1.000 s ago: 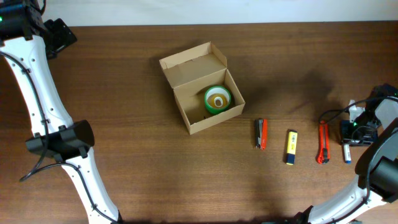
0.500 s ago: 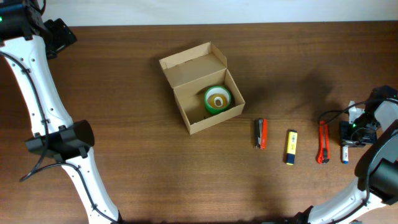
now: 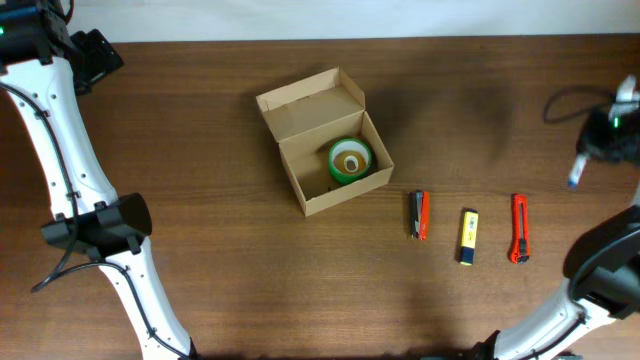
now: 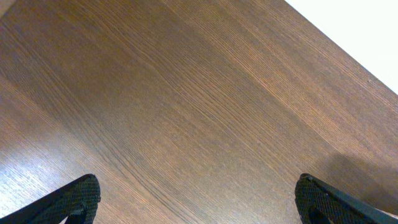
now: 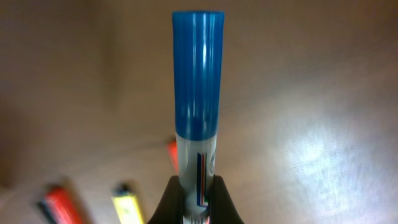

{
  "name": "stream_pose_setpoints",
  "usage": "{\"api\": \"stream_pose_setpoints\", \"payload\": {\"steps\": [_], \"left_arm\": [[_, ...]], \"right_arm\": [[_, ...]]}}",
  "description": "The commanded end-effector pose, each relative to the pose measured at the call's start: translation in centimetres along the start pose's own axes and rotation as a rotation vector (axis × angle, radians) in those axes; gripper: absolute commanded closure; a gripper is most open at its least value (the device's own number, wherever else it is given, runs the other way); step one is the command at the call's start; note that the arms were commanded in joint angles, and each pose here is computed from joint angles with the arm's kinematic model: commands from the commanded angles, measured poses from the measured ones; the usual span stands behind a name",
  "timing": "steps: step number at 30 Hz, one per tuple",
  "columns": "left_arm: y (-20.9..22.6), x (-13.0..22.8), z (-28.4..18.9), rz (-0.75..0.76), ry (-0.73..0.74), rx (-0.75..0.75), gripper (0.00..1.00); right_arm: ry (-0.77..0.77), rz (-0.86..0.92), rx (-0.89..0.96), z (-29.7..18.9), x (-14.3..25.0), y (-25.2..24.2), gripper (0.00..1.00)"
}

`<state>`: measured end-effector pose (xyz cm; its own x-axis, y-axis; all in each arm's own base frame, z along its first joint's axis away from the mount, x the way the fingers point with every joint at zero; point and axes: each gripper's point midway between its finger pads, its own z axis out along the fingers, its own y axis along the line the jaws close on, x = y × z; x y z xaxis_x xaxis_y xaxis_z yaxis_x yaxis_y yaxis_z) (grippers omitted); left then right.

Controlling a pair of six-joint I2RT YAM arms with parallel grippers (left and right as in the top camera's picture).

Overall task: Pack container
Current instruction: 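Carry the blue marker into the box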

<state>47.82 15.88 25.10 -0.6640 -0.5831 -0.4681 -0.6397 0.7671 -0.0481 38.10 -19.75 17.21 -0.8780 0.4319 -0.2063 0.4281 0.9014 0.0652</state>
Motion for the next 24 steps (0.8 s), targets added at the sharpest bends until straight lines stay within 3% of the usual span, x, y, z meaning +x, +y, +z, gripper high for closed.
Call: {"api": "stream_pose_setpoints", "payload": {"steps": [1,7,12,18,24], "left_arm": [[-0.2,-0.1,0.3,0.016,-0.004,0.005,0.0],[-0.3,-0.3,0.3,0.014,-0.012,0.009,0.0],[-0.3,-0.3,0.3,0.014,-0.012,0.009,0.0],[-0.3,-0.3,0.3,0.015,-0.011,0.008,0.0],[-0.2,-0.2,0.3,0.016,-0.005,0.006,0.0]], "right_arm": [[-0.121,-0.082,-0.062,-4.6,-2.1,6.7,0.96],[-0.252,-0.452,-0.162,-8.8,-0.8,21.0,0.96],[-0.236,-0.83,-0.219,-7.8,4.9,31.8,0.96],[-0.154,-1.113,-0.198,-2.6,10.4,39.1,0.96],[-0.051,-1.299,-0.181,3.4,13.4,41.6,0.96]]}}
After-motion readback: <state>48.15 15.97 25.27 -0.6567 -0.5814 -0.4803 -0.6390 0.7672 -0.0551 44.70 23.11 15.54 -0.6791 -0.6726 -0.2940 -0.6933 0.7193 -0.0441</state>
